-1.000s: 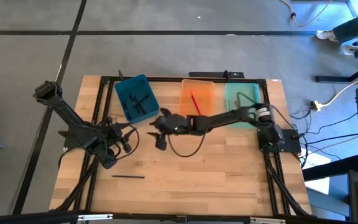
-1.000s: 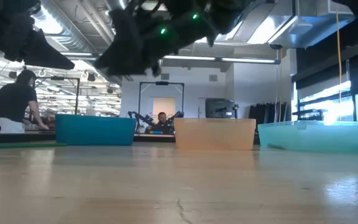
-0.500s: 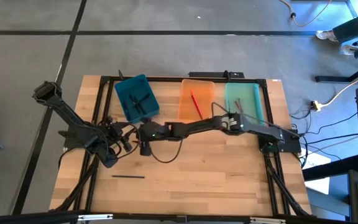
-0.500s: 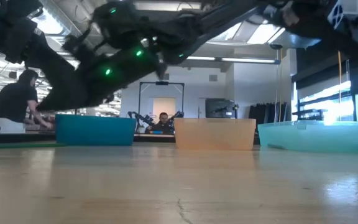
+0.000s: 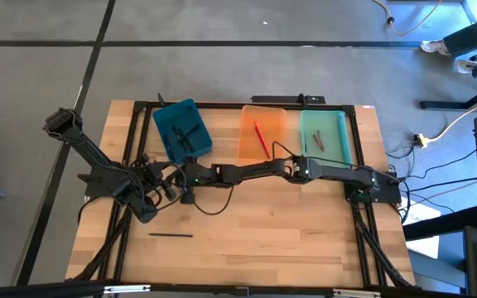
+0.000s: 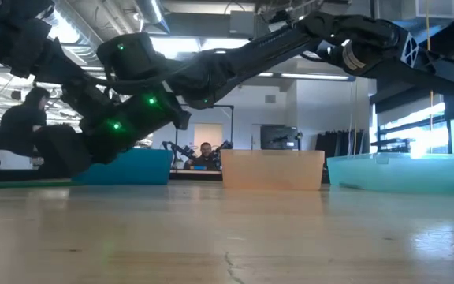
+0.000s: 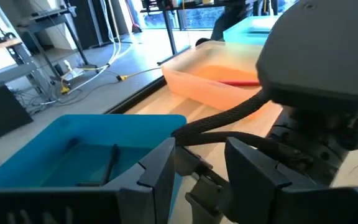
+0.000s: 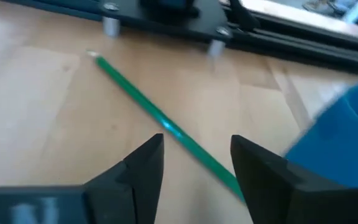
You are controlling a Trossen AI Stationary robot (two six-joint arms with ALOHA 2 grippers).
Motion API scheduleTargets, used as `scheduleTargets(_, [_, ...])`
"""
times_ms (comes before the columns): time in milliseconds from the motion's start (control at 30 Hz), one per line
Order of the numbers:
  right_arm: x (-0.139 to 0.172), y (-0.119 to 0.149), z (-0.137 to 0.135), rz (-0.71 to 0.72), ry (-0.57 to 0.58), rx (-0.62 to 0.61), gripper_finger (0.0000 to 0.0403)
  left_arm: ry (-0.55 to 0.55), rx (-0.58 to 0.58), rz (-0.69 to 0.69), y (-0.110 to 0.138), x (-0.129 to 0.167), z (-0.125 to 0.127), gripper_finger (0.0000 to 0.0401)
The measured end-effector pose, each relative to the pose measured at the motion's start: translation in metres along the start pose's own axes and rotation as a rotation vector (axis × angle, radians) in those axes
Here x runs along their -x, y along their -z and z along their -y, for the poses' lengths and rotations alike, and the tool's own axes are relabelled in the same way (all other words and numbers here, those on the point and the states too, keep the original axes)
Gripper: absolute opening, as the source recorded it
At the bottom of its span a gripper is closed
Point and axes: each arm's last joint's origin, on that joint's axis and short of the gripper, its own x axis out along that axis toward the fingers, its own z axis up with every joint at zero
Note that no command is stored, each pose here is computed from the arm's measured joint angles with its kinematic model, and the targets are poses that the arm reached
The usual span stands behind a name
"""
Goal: Sort crayons/erasers/pens/pencils in bins
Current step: Put the green pencil into the orange bin
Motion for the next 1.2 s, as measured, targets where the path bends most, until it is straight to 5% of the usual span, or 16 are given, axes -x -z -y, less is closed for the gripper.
scheduleTargets(467, [-0.005,0.008,0.04,-0.018,0.05,-0.213,0.0121,0.006,0.007,-0.01,0.0,0.0,0.0,0.0135])
scheduleTargets(867, [-0.004,0.016,0.039,-0.108,0.031,-0.193,0.0069,0.004,0.003,-0.007,0.0,0.0,0.0,0.0135])
scheduleTargets(1000, [-0.002,0.016,0.037,-0.133,-0.032,-0.18,0.006,0.003,0.003,-0.006,0.0,0.0,0.0,0.0135])
scheduleTargets(1200, [0.0,0.011,0.011,-0.123,-0.191,-0.33,0.0059,0.003,0.002,-0.005,0.0,0.0,0.0,0.0135])
